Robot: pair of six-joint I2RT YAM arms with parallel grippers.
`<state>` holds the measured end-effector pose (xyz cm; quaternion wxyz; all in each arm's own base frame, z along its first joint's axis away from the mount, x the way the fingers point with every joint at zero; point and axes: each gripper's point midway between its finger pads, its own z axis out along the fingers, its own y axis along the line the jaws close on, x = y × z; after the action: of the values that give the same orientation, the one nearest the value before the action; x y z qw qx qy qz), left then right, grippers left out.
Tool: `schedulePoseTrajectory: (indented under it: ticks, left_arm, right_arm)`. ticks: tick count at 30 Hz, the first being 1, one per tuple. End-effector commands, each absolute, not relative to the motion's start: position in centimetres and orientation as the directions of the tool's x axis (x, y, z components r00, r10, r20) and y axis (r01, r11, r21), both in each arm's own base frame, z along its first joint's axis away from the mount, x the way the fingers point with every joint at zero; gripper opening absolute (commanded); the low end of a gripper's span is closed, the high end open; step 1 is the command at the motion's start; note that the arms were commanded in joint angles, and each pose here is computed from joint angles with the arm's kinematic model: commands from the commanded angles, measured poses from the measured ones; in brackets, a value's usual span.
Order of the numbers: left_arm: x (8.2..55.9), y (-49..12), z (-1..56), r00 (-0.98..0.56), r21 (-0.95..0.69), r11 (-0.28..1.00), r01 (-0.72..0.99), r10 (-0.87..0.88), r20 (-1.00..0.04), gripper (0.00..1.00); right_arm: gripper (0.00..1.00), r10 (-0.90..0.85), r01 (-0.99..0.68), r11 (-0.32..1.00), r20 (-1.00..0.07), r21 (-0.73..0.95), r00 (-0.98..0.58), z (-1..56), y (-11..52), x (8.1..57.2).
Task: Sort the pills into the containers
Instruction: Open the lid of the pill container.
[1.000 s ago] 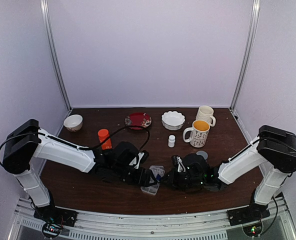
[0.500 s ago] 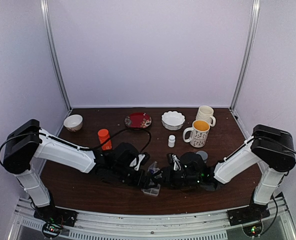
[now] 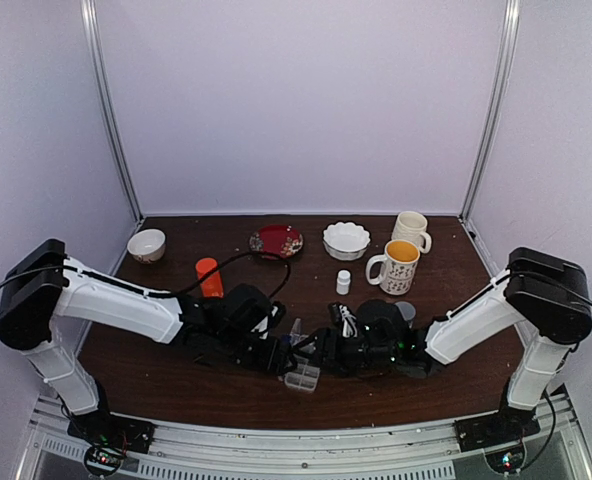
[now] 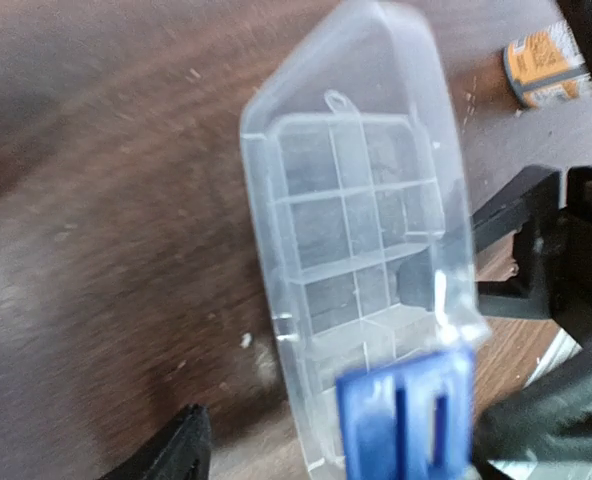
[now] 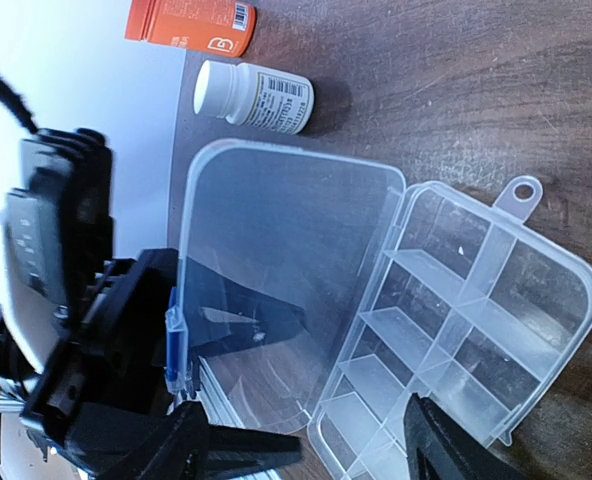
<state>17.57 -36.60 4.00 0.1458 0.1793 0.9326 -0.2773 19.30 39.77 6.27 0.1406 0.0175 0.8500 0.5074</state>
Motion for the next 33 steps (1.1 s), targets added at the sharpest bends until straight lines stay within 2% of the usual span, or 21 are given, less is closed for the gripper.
schedulePoseTrajectory:
  ticks: [1,7,15,19,24,29,33]
  left_arm:
    - [19.2,-34.6,5.9,-0.883,-0.438,0.819,0.371,0.165,-0.44,0.68]
    - [19.9,-32.1,6.0,-0.897,-0.462,0.831,0.31,0.094,-0.433,0.64]
    - [20.2,-30.6,2.9,-0.918,-0.354,0.889,0.291,0.154,-0.366,0.59]
    - [20.7,-29.2,2.0,-0.914,-0.257,0.926,0.276,0.171,-0.367,0.54]
    - [21.0,-27.9,1.6,-0.905,-0.154,0.945,0.288,0.217,-0.366,0.55]
    - [21.0,-29.2,2.0,-0.889,-0.146,0.934,0.326,0.25,-0.384,0.55]
    - [20.5,-31.5,2.4,-0.873,-0.153,0.916,0.371,0.288,-0.393,0.61]
  right_arm:
    - [0.7,0.144,-0.09,0.586,-0.213,0.805,-0.966,3.8,38.6,18.7]
    - [0.71,0.126,-0.102,0.626,-0.23,0.773,-0.965,3.5,38.2,18.8]
    - [0.7,0.1,-0.129,0.666,-0.26,0.734,-0.96,3.8,38.1,19.2]
    - [0.7,0.079,-0.154,0.694,-0.288,0.704,-0.954,4.2,38.1,19.5]
    - [0.7,0.036,-0.187,0.743,-0.317,0.643,-0.948,4.4,37.7,19.8]
    - [0.69,0.017,-0.201,0.767,-0.333,0.609,-0.943,4.5,37.4,20.1]
    - [0.68,0.005,-0.209,0.78,-0.34,0.589,-0.94,4.5,37.1,20.1]
